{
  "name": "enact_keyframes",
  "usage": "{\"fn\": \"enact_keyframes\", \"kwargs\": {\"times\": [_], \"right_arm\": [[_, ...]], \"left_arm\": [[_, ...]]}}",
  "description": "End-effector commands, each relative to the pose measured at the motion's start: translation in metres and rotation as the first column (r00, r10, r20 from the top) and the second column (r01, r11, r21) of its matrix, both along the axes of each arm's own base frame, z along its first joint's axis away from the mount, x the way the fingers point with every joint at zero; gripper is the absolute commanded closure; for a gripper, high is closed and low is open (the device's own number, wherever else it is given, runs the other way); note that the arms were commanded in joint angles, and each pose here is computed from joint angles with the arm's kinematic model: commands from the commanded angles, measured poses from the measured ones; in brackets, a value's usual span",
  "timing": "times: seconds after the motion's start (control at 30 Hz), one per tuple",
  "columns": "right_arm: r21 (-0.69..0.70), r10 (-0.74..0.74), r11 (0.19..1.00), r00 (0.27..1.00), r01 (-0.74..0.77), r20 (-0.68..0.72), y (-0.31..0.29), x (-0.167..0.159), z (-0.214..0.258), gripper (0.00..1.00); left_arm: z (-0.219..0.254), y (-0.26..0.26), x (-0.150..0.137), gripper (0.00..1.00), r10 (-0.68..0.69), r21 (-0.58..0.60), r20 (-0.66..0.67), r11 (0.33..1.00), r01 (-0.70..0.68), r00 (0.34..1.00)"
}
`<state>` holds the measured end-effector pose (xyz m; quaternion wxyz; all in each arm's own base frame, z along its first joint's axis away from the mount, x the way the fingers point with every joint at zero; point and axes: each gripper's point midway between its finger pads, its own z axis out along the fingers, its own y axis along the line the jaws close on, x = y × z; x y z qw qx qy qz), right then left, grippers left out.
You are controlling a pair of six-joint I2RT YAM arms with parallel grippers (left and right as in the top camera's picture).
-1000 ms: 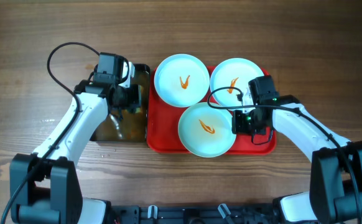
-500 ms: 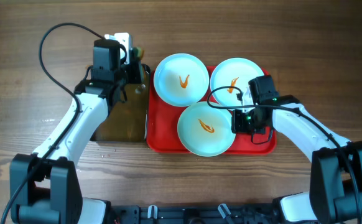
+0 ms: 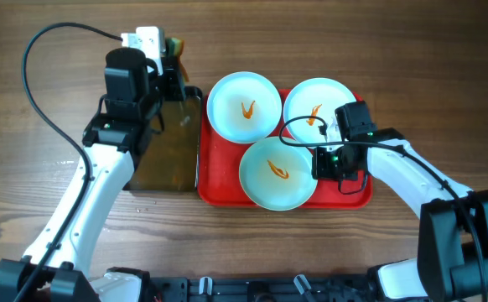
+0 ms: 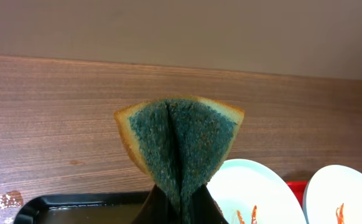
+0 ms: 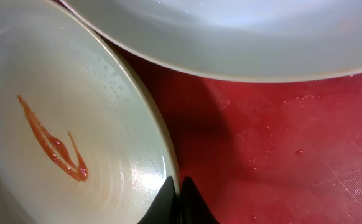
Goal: Clean dirty plates on tray and stack at the side
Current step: 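Grasp the green sponge with the left gripper and lift it from the water, then wipe the front plate with the sponge while the right gripper holds its rim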
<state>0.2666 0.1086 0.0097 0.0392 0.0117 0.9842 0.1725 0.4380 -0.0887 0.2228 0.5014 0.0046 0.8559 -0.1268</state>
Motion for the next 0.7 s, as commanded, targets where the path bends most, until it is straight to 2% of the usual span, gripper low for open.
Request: {"fn": "enact_keyframes", "kwargs": {"times": [0.0,0.37,0.5,0.57,0.67], "right_arm": [[0.015,0.005,1.000,1.000,-0.005,-0.006,0.003,0.000,-0.001,0.96],[0.015,0.005,1.000,1.000,-0.005,-0.006,0.003,0.000,-0.001,0.96],[0.015,0.004,1.000,1.000,-0.004,-0.006,0.003,0.000,-0.001,0.96],[0.015,0.004,1.000,1.000,-0.004,-0.006,0.003,0.000,-0.001,0.96],[0.015,0.005,1.000,1.000,-0.004,-0.006,0.004,0.000,-0.001,0.96]], "left_arm": [[0.015,0.000,-0.002,0.96,0.008,0.002,0.038,1.000,-0.008,0.999],[0.007,0.001,-0.006,0.96,0.008,0.008,0.003,1.000,-0.008,1.000],[-0.045,0.007,-0.040,0.96,0.016,0.048,-0.247,0.999,-0.004,0.969],[-0.080,0.007,-0.069,0.96,0.002,0.059,-0.421,0.998,0.025,0.907],[-0.118,0.008,-0.097,0.96,-0.001,0.067,-0.590,0.997,0.050,0.807]]}}
